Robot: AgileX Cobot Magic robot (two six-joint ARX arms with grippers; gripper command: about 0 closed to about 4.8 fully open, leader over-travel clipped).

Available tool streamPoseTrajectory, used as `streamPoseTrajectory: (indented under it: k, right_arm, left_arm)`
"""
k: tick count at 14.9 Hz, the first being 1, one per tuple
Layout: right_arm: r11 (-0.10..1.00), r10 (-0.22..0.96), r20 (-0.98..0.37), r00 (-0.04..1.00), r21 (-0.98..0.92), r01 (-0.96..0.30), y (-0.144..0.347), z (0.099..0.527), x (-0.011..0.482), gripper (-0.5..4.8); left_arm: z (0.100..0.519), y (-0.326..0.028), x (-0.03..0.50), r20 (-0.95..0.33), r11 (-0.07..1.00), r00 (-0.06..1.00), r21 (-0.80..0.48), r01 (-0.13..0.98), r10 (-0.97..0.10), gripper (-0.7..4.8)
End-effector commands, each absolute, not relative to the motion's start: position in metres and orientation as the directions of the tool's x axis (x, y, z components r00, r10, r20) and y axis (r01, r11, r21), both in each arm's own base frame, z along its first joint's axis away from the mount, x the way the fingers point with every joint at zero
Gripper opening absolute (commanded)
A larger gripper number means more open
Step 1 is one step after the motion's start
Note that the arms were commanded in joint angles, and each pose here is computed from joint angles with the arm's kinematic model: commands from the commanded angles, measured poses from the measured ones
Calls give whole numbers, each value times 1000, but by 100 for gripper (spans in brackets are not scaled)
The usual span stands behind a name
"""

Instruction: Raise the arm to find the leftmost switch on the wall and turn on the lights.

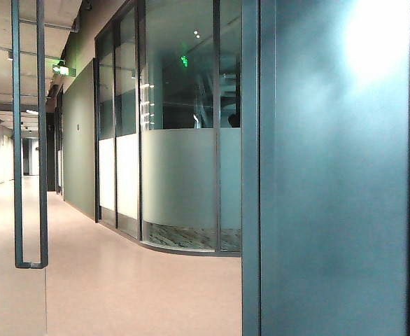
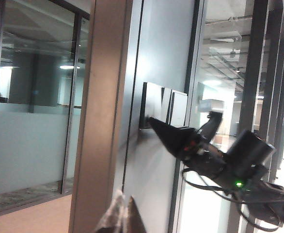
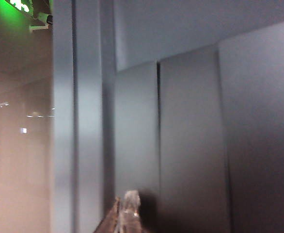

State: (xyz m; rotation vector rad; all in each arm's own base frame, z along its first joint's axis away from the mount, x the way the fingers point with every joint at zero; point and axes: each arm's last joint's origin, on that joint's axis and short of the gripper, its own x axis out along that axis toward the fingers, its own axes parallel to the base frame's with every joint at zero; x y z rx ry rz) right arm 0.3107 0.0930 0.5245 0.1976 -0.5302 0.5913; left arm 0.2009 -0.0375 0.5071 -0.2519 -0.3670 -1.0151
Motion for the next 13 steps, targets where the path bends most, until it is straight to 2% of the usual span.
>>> streamPoseTrajectory:
  k: [1, 6, 11, 13]
  right_arm:
    - [832, 462, 487, 742, 52, -552, 93, 513, 325, -1]
    - [786, 514, 527, 678, 28, -617, 92, 524, 312, -1]
    - [718, 596, 573, 564, -65, -693, 79, 559, 252, -1]
    - [718, 599, 552, 580, -51, -694, 72, 568, 226, -1]
  left_arm:
    - [511, -37, 198, 423, 503, 461, -15, 864, -780, -5]
    - [510, -37, 198, 423, 503, 461, -15, 864, -780, -5]
    - [513, -36, 191, 428, 507, 462, -9, 862, -777, -5]
    - [517, -33, 177, 452, 617, 539, 32, 787, -711, -5]
